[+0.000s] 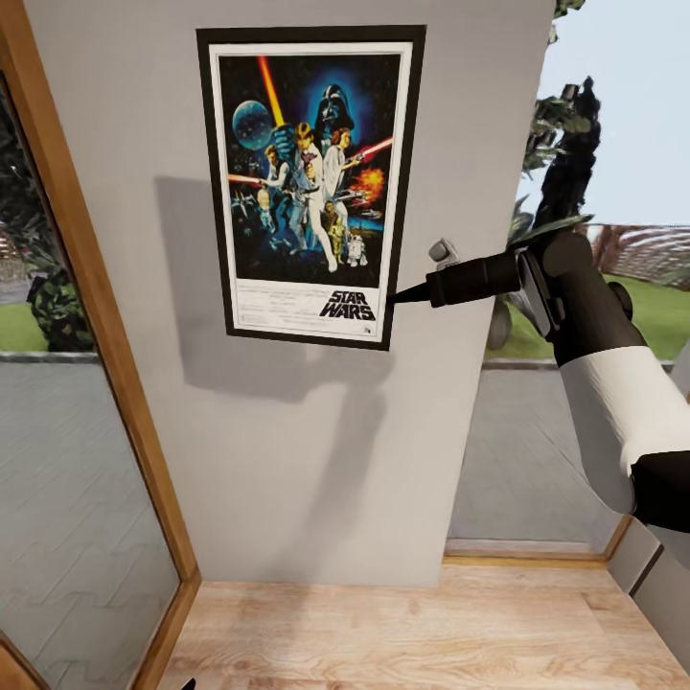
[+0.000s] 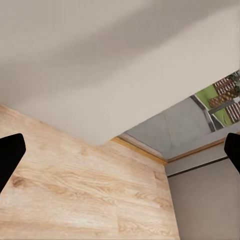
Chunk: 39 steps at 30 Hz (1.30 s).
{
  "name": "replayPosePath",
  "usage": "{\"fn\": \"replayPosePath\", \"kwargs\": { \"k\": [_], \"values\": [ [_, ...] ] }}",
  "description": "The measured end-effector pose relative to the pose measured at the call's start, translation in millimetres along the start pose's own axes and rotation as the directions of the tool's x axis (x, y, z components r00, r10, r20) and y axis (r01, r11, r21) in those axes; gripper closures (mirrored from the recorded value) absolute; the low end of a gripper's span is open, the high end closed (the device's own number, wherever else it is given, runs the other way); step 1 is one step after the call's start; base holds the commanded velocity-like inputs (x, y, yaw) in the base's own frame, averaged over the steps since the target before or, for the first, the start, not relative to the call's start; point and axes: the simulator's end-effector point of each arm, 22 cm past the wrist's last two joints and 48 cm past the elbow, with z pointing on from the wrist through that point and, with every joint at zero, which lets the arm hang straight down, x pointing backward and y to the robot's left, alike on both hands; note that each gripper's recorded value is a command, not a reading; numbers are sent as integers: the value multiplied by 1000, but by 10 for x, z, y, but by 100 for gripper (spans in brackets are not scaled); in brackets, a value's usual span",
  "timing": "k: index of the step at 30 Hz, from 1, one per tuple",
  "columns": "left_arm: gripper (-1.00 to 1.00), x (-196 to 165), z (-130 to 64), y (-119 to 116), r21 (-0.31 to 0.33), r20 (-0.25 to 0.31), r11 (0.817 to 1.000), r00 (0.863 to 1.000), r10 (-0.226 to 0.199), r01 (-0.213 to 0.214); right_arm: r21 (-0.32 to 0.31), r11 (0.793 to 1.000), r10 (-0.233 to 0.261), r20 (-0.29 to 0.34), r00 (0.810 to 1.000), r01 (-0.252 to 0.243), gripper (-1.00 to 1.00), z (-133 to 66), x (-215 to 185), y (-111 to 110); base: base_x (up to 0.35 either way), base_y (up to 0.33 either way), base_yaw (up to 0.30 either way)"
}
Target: Pick up the poster from the kitchen countertop and hang it on one of the wall nails in the kitchen.
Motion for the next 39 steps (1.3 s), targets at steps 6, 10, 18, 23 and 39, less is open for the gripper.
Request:
{"fn": "replayPosePath", "kwargs": {
  "k": [6,10,18,23,39],
  "values": [
    [-100,0,0,0,0,0,1000,1000,0,0,-1,1000,1,0,1000,-1,100,1,0,2,0,0,0],
    [-100,0,-2,-1,0,0,1000,1000,0,0,-1,1000,0,0,1000,0,100,1,-3,8,51,16,0],
    [-100,0,0,0,0,0,1000,1000,0,0,-1,1000,0,0,1000,0,100,2,-1,3,95,44,0],
    [-100,0,-1,-1,0,0,1000,1000,0,0,0,1000,0,0,1000,0,100,1,-1,3,38,34,0],
    [-100,0,-1,-1,0,0,1000,1000,0,0,-1,1000,0,0,1000,0,100,5,-1,5,41,80,0]
  ]
}}
